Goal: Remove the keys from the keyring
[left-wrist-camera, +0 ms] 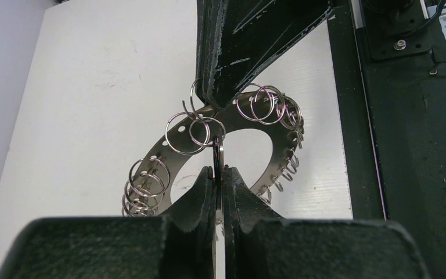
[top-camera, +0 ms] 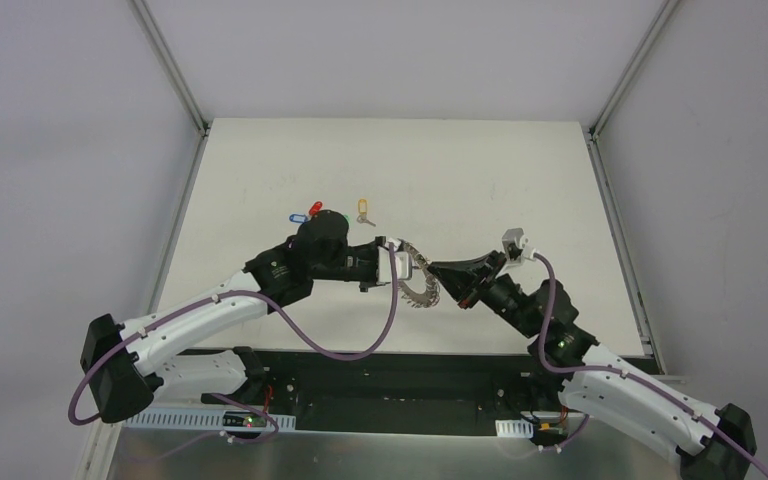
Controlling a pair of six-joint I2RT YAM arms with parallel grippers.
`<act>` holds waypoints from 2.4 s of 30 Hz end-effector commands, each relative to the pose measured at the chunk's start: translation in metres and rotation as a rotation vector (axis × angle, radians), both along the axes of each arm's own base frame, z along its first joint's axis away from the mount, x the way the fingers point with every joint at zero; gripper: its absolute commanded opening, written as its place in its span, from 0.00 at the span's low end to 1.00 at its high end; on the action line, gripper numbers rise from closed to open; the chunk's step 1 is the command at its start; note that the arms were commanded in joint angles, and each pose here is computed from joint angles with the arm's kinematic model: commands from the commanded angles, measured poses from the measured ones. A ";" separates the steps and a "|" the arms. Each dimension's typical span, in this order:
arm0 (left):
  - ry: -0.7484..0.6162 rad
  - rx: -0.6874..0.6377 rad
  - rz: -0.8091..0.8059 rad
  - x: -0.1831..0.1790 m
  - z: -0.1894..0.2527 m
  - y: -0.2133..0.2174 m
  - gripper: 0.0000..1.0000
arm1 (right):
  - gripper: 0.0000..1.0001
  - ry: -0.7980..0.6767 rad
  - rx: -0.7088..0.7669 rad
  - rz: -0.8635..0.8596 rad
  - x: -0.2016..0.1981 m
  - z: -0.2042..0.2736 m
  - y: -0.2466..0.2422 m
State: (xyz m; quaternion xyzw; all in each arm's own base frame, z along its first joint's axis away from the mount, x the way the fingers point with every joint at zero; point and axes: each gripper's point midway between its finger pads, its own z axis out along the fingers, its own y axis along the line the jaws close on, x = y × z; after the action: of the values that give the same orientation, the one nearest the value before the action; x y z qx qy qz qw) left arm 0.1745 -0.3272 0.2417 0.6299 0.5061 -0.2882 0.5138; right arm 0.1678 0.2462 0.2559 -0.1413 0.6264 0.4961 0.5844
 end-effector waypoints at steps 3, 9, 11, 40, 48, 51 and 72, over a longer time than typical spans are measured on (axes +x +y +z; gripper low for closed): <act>0.004 -0.013 -0.042 -0.008 0.002 -0.005 0.00 | 0.00 -0.092 0.190 -0.121 0.011 0.046 -0.023; 0.013 -0.002 -0.057 -0.011 -0.001 -0.007 0.00 | 0.00 -0.127 0.195 -0.107 0.007 0.049 -0.023; 0.016 0.002 -0.060 -0.012 -0.002 -0.007 0.00 | 0.00 -0.133 0.200 -0.104 0.006 0.051 -0.024; -0.060 -0.023 -0.061 -0.015 0.013 0.001 0.00 | 0.47 -0.240 -0.355 0.216 -0.035 -0.015 0.000; -0.046 -0.031 -0.101 -0.022 0.013 -0.001 0.00 | 0.47 -0.298 -0.388 0.259 -0.036 -0.008 0.007; -0.044 -0.034 -0.114 -0.024 0.013 -0.002 0.00 | 0.48 -0.319 -0.384 0.266 -0.035 -0.005 0.010; -0.045 -0.044 -0.182 -0.037 0.015 -0.002 0.00 | 0.43 -0.374 -0.382 0.390 -0.040 0.010 0.034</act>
State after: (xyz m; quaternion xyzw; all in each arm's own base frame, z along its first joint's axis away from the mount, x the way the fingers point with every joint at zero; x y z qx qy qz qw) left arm 0.1478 -0.3271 0.2384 0.6646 0.4656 -0.3164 0.4913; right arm 0.1330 0.2713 0.2295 -0.4411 0.6028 0.4134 0.5207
